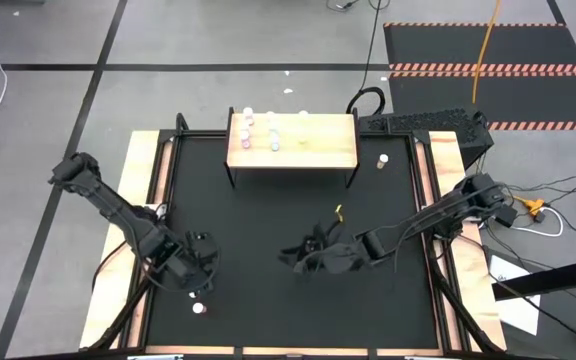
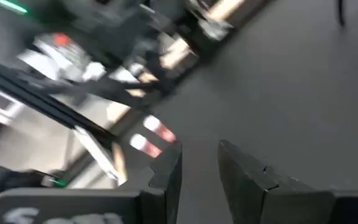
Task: Pick and place medicine bottles onto shelf by color
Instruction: Put the yellow pill bottle on the shelf aligned with the other yellow pill bottles
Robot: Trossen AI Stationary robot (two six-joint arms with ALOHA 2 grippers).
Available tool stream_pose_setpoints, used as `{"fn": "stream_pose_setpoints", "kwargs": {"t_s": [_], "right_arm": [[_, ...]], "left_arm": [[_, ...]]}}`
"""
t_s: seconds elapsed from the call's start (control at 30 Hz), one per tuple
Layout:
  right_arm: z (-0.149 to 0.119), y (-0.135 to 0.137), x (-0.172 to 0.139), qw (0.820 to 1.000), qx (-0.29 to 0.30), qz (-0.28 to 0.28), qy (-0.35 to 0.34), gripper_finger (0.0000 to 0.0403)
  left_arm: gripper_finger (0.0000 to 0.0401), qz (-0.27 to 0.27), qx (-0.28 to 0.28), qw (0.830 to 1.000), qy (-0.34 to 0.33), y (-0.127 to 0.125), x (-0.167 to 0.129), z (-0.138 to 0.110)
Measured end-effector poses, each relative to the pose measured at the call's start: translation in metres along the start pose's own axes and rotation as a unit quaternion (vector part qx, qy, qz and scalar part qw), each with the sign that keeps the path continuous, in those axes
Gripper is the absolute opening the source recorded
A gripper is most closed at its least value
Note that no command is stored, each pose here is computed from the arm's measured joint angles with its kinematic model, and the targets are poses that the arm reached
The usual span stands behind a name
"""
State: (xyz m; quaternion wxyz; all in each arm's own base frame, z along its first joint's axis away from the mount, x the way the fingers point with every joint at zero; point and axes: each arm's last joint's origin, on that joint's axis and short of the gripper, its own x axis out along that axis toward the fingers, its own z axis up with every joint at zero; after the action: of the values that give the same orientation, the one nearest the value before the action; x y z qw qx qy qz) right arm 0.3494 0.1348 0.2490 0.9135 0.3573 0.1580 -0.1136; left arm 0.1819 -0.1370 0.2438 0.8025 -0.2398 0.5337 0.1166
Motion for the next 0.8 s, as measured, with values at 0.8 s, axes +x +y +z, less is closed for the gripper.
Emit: {"fn": "stream_pose_setpoints", "kwargs": {"t_s": [0.8], "right_arm": [[-0.028, -0.012, 0.007, 0.987, 0.010, -0.035, 0.159, 0.0098]], "left_arm": [[0.0241, -0.016, 0.064, 0.989, -0.130, -0.010, -0.001, 0.016]]}}
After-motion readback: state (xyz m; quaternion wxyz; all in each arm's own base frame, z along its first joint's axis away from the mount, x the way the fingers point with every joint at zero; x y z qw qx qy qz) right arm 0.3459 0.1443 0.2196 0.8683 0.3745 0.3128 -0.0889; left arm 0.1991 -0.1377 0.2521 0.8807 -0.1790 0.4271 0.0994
